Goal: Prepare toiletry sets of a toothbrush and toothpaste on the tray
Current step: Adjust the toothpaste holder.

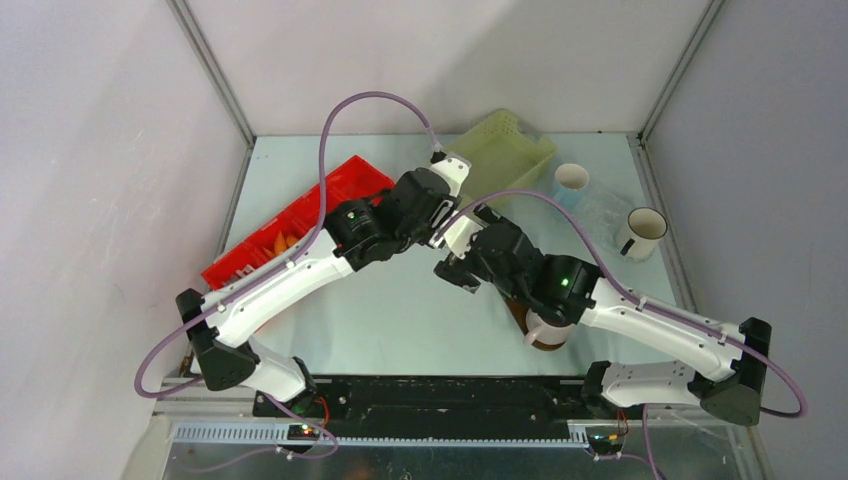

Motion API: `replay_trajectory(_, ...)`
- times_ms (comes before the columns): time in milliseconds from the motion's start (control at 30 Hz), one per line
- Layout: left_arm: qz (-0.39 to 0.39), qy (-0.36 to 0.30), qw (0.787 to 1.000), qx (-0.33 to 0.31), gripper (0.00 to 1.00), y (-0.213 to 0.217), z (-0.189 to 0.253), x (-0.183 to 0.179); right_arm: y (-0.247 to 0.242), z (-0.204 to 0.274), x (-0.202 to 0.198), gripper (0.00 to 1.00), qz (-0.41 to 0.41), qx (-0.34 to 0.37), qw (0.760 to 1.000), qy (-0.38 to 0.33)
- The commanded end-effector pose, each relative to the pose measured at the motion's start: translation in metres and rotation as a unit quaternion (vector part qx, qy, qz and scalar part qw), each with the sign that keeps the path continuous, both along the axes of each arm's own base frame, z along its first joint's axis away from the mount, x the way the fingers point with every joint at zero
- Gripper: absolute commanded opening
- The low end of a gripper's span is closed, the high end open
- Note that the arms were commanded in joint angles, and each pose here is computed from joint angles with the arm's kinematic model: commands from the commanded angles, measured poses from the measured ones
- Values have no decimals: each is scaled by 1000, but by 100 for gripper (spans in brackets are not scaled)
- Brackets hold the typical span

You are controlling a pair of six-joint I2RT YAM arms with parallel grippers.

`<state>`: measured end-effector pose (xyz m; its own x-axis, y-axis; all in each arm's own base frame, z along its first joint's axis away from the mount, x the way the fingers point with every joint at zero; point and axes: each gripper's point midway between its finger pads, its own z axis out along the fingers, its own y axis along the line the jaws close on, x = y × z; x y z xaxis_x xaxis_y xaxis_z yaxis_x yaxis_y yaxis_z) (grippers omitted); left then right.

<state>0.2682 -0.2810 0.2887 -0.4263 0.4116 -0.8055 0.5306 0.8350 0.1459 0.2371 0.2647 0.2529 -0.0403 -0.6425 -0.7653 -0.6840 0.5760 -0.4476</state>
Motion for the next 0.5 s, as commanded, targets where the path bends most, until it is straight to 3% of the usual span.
replay_trajectory(0, 4, -28, 997, -71, 0, -11, 41, 2, 3, 23, 7, 96, -8, 3, 999, -37)
replay_trajectory(133, 3, -26, 997, -70, 0, -12, 40, 2, 6, 26, 4, 85, -1, 1, 999, -46)
replay_trajectory(233, 0, -26, 997, -73, 3, -13, 41, 2, 6, 25, 4, 68, 0, -8, 999, -51)
replay_trajectory(467, 10, -40, 997, -66, 43, -4, 47, 4, 0, 27, 0, 35, 11, -28, 998, -59)
